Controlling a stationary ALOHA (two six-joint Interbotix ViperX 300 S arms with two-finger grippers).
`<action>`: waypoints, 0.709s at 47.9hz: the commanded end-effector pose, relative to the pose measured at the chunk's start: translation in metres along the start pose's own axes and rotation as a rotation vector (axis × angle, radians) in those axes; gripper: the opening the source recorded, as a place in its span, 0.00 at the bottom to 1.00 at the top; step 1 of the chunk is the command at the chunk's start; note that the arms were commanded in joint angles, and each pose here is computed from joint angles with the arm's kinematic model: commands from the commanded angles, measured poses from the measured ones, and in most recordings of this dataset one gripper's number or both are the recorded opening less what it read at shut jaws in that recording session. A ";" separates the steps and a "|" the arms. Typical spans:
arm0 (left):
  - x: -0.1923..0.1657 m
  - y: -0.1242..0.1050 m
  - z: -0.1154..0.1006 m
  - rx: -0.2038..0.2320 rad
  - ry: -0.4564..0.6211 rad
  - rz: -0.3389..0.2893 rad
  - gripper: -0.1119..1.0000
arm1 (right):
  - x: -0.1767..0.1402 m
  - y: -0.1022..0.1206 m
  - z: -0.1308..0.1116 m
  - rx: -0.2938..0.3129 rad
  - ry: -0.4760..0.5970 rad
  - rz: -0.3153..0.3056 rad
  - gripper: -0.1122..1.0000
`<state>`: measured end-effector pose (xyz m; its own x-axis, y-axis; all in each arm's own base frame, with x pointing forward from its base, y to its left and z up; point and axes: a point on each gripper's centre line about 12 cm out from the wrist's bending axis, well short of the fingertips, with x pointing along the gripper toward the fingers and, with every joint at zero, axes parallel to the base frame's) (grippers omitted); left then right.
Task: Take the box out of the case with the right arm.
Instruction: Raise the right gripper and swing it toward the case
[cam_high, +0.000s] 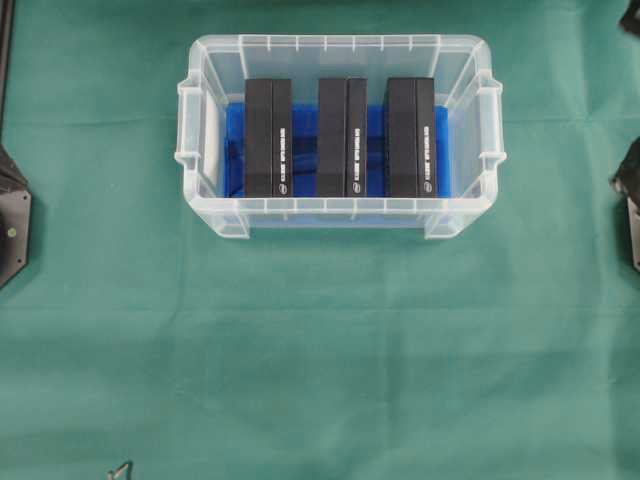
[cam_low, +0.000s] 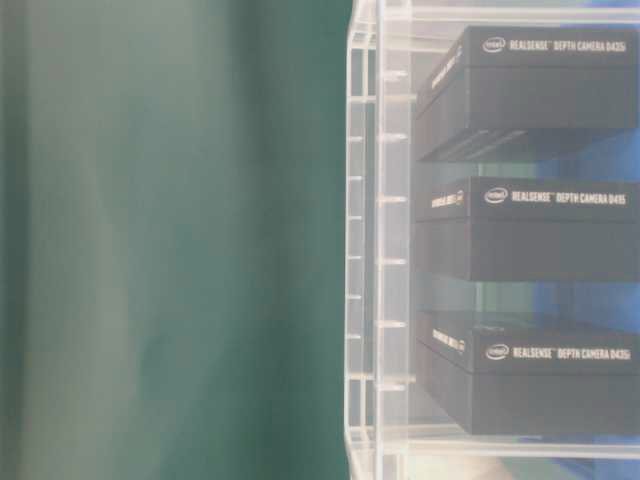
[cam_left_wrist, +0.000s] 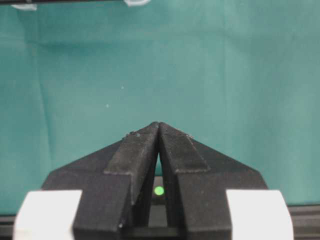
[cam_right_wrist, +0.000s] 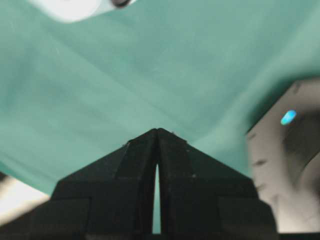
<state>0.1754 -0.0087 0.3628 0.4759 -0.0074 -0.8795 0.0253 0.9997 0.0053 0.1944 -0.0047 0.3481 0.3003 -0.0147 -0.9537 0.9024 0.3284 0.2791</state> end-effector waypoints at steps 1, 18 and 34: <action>-0.006 -0.001 0.005 0.001 -0.021 -0.002 0.12 | -0.007 0.002 0.001 0.123 -0.008 0.015 0.11; -0.006 -0.001 0.005 0.002 -0.023 -0.003 0.12 | 0.003 0.007 0.007 0.179 -0.020 -0.026 0.11; -0.006 -0.001 0.005 0.002 -0.021 -0.003 0.12 | 0.006 -0.008 0.044 0.212 -0.091 -0.076 0.11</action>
<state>0.1754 -0.0087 0.3622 0.4746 -0.0073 -0.8802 0.0267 0.9996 0.0061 0.2026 -0.0390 0.3368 0.2286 -0.1002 -0.9684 0.9661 0.1456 0.2130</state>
